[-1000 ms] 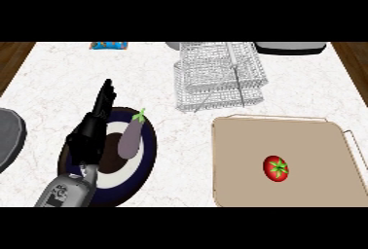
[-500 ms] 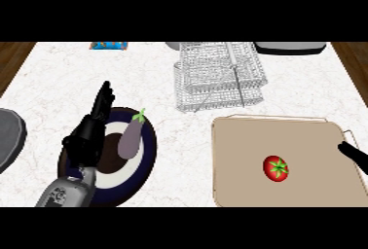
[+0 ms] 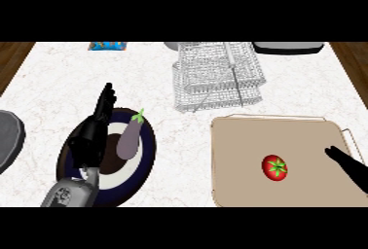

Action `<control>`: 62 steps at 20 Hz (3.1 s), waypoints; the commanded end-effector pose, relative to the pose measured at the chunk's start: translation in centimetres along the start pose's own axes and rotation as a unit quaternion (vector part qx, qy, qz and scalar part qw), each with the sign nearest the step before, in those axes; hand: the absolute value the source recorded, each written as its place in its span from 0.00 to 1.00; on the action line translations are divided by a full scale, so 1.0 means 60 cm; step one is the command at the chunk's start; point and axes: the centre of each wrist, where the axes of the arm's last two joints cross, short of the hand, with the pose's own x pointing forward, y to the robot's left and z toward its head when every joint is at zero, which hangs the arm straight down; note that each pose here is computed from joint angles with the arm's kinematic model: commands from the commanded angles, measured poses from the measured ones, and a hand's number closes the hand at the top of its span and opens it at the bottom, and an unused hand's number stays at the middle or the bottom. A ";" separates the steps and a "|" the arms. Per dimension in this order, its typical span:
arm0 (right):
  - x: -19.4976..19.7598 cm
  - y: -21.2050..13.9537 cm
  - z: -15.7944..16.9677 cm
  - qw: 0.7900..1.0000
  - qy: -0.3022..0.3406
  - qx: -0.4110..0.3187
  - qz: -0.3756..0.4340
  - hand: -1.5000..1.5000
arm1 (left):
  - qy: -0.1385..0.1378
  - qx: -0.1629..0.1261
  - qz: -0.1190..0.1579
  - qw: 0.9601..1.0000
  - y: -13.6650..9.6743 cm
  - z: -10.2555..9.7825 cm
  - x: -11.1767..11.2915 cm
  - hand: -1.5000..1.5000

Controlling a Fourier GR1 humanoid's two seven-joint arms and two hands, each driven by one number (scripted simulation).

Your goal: Pick the tomato from the tray and place it in the tiered basket

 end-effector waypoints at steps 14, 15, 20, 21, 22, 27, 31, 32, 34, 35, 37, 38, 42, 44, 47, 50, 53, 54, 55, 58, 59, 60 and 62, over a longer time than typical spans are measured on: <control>-0.011 0.052 -0.036 0.994 -0.008 -0.042 0.099 0.00 | -0.001 0.002 0.002 1.000 -0.033 0.009 0.009 0.50; 0.004 0.032 -0.018 0.994 0.005 -0.042 0.100 0.00 | -0.006 0.002 -0.001 1.000 0.023 -0.002 -0.019 0.50; -0.013 0.055 -0.055 0.995 0.039 -0.043 0.083 0.00 | -0.006 -0.003 0.001 1.000 -0.011 0.008 -0.009 0.50; -0.054 0.044 -0.066 0.995 0.039 -0.046 0.080 0.00 | -0.002 0.001 -0.005 1.000 -0.030 -0.017 0.004 0.50; -0.033 0.072 -0.094 0.995 0.031 -0.045 0.081 0.00 | -0.007 -0.002 -0.003 1.000 0.018 -0.019 0.012 0.50; -0.056 0.048 -0.090 0.997 0.036 -0.015 0.066 0.00 | 0.007 0.003 0.001 1.000 0.009 0.008 0.004 0.50; -0.067 0.091 -0.111 0.998 0.013 -0.020 0.057 0.00 | 0.002 -0.002 0.003 1.000 -0.001 -0.007 0.030 0.50; -0.064 0.094 -0.080 0.998 0.008 -0.026 0.050 0.00 | 0.002 0.001 0.000 1.000 -0.013 0.012 -0.015 0.50; -0.055 0.097 -0.118 0.998 0.004 -0.022 0.057 0.00 | -0.005 0.002 -0.007 1.000 0.011 0.019 0.011 0.50; -0.062 0.073 -0.106 0.999 0.005 -0.016 0.052 0.00 | -0.004 0.004 -0.003 1.000 -0.033 0.002 -0.011 0.50; -0.055 0.091 -0.117 0.999 -0.001 -0.018 0.050 0.00 | 0.005 0.002 -0.003 1.000 0.016 0.003 0.035 0.50; -0.083 0.061 -0.117 0.999 -0.003 -0.011 0.047 0.00 | -0.001 -0.005 0.003 1.000 -0.009 0.020 0.020 0.50; -0.046 0.135 -0.109 0.999 -0.002 -0.001 0.049 0.00 | 0.008 0.001 -0.001 1.000 0.011 -0.003 0.014 0.50; -0.055 0.129 -0.147 0.999 0.002 0.003 0.048 0.00 | -0.004 0.009 -0.008 1.000 0.016 0.017 -0.005 0.50; -0.056 0.108 -0.167 0.999 0.008 0.007 0.046 0.00 | 0.004 0.002 0.007 1.000 0.012 -0.017 -0.016 0.50; -0.078 0.139 -0.171 0.999 0.006 0.013 0.046 0.00 | -0.001 0.002 0.003 1.000 0.006 0.004 -0.017 0.50; -0.083 0.145 -0.166 0.999 0.012 0.010 0.046 0.00 | 0.003 0.006 -0.005 1.000 0.031 -0.001 0.000 0.50; -0.036 0.127 -0.192 0.999 0.014 0.008 0.051 0.00 | -0.001 0.004 0.002 1.000 -0.002 0.003 0.015 0.50; -0.049 0.124 -0.207 0.999 0.021 0.012 0.042 0.00 | 0.005 -0.001 -0.002 1.000 0.014 -0.006 -0.005 0.50; -0.059 0.124 -0.193 0.999 0.018 0.016 0.048 0.00 | 0.000 -0.008 0.003 1.000 0.001 0.004 0.021 0.50; -0.071 0.131 -0.181 0.999 0.018 0.014 0.042 0.00 | -0.007 0.008 -0.002 1.000 0.041 -0.003 0.022 0.50; -0.044 0.164 -0.158 0.999 0.015 0.014 0.033 0.00 | 0.000 0.004 0.004 1.000 0.006 -0.010 0.025 0.50; -0.058 0.162 -0.174 0.999 0.015 0.011 0.031 0.00 | -0.001 0.004 0.009 1.000 -0.007 0.026 0.037 0.50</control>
